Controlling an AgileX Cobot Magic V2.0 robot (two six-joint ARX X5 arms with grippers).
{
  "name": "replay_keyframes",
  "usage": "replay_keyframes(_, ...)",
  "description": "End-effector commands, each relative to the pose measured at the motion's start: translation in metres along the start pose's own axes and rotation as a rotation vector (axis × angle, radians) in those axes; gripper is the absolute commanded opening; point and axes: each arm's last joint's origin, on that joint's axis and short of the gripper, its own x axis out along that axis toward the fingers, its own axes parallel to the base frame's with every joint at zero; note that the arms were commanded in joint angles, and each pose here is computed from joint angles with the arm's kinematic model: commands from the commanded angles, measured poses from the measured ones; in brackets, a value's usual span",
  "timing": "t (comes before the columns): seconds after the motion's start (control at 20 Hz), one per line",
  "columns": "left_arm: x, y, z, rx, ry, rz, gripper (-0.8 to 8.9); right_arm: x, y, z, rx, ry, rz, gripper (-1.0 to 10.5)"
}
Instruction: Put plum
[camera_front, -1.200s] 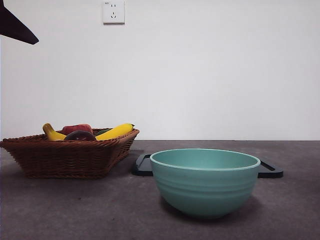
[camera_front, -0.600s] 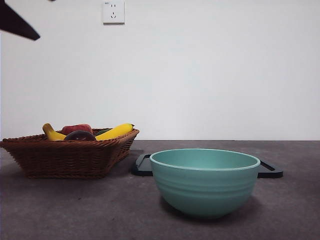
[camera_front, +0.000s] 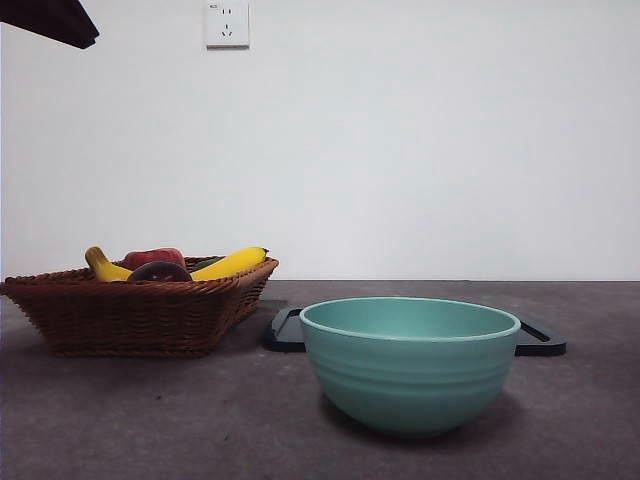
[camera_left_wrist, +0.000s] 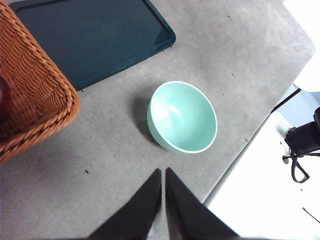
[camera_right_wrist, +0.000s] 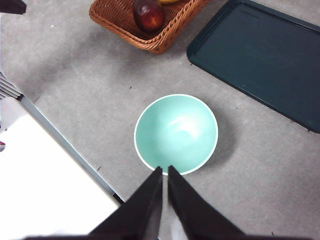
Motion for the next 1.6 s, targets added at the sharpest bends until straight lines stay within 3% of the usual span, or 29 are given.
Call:
replay_keyframes(0.05, -0.003, -0.002, 0.006, 0.034, -0.020, -0.005, 0.09, -0.002, 0.002, 0.004, -0.015, -0.017, 0.007, 0.1)
replay_keyframes(0.35, -0.003, -0.002, 0.007, 0.059, -0.032, -0.001, 0.09, -0.002, 0.002, 0.004, -0.015, -0.017, 0.007, 0.1)
replay_keyframes(0.55, -0.008, 0.000, 0.018, 0.143, -0.150, 0.042, 0.09, -0.002, 0.002, 0.004, -0.015, -0.017, 0.007, 0.1)
replay_keyframes(0.7, -0.035, -0.004, 0.025, 0.290, -0.382, 0.231, 0.09, -0.002, 0.002, 0.004, -0.015, -0.017, 0.007, 0.1)
replay_keyframes(0.85, -0.059, -0.006, 0.005, 0.397, -0.645, 0.459, 0.09, -0.002, 0.002, 0.004, -0.015, -0.017, 0.006, 0.1)
replay_keyframes(1.05, -0.060, 0.004, -0.051, 0.372, -0.839, 0.808, 0.09, -0.002, 0.002, 0.004, -0.015, -0.017, 0.007, 0.1)
replay_keyframes(1.25, -0.036, 0.021, -0.105, 0.307, -0.833, 0.934, 0.09, -0.002, 0.002, 0.004, -0.015, -0.017, 0.007, 0.1)
replay_keyframes(1.6, 0.008, 0.052, -0.157, 0.242, -0.742, 0.932, 0.09, -0.002, 0.002, 0.004, -0.015, -0.017, 0.007, 0.1)
